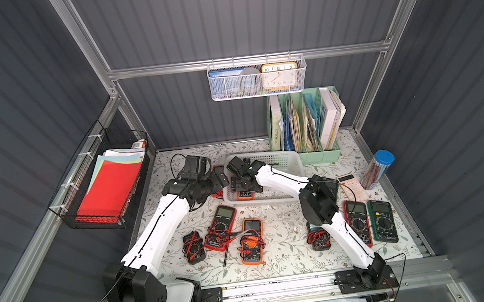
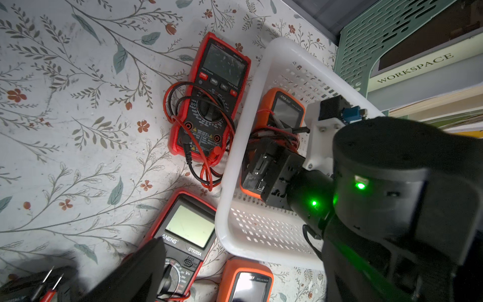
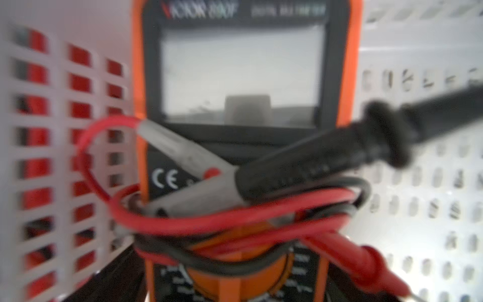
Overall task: Put the multimeter into the basket
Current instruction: Place the multimeter in the basket.
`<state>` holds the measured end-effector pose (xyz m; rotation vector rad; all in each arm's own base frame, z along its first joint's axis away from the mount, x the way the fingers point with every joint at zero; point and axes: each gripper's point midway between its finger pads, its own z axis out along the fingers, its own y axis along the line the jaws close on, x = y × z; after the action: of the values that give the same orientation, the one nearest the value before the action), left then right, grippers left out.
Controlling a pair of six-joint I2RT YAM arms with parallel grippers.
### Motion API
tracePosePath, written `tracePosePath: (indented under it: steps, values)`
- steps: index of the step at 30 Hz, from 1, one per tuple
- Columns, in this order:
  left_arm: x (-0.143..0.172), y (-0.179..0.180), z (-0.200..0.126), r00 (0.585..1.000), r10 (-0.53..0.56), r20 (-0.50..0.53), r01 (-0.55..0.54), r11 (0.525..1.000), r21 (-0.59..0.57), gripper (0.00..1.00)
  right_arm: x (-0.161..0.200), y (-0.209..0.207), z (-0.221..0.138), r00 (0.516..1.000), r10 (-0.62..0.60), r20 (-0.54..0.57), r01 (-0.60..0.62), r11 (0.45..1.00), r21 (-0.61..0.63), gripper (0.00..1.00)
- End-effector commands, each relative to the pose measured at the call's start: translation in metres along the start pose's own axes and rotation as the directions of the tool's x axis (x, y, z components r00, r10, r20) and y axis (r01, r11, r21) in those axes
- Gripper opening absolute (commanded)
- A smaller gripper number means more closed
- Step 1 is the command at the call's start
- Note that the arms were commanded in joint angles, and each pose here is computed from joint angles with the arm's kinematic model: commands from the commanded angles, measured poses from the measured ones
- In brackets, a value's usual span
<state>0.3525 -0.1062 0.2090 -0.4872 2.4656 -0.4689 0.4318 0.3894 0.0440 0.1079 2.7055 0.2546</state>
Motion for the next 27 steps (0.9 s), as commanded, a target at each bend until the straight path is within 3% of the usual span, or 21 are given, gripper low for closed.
tracePosePath:
  steps: [1, 10, 15, 22, 27]
  values:
    - [0.006, 0.003, 0.005, 1.000, 0.008, -0.025, -0.008, 1.000, 0.001, 0.99, -0.023, 0.011, -0.033, 0.998, -0.003, 0.069, 0.007, 0.999, -0.048, 0.99]
    - [0.001, 0.000, 0.004, 1.000, 0.018, -0.013, -0.018, 1.000, 0.005, 0.99, -0.055, 0.009, -0.098, 0.979, -0.018, 0.201, 0.033, 0.997, -0.073, 0.99]
    - [0.002, 0.002, -0.005, 1.000, 0.028, -0.004, -0.028, 1.000, 0.004, 0.99, -0.050, 0.005, -0.141, 0.973, -0.028, 0.228, 0.052, 0.994, -0.098, 0.99]
    - [0.023, 0.014, -0.028, 0.999, 0.044, -0.012, -0.044, 0.999, 0.012, 0.99, 0.002, -0.017, -0.198, 0.963, -0.062, 0.262, 0.089, 0.992, -0.093, 0.99]
    - [0.049, 0.025, -0.039, 0.998, 0.027, -0.056, -0.025, 0.999, 0.028, 0.99, 0.062, -0.031, -0.206, 0.973, -0.041, 0.226, 0.064, 0.994, -0.093, 0.99]
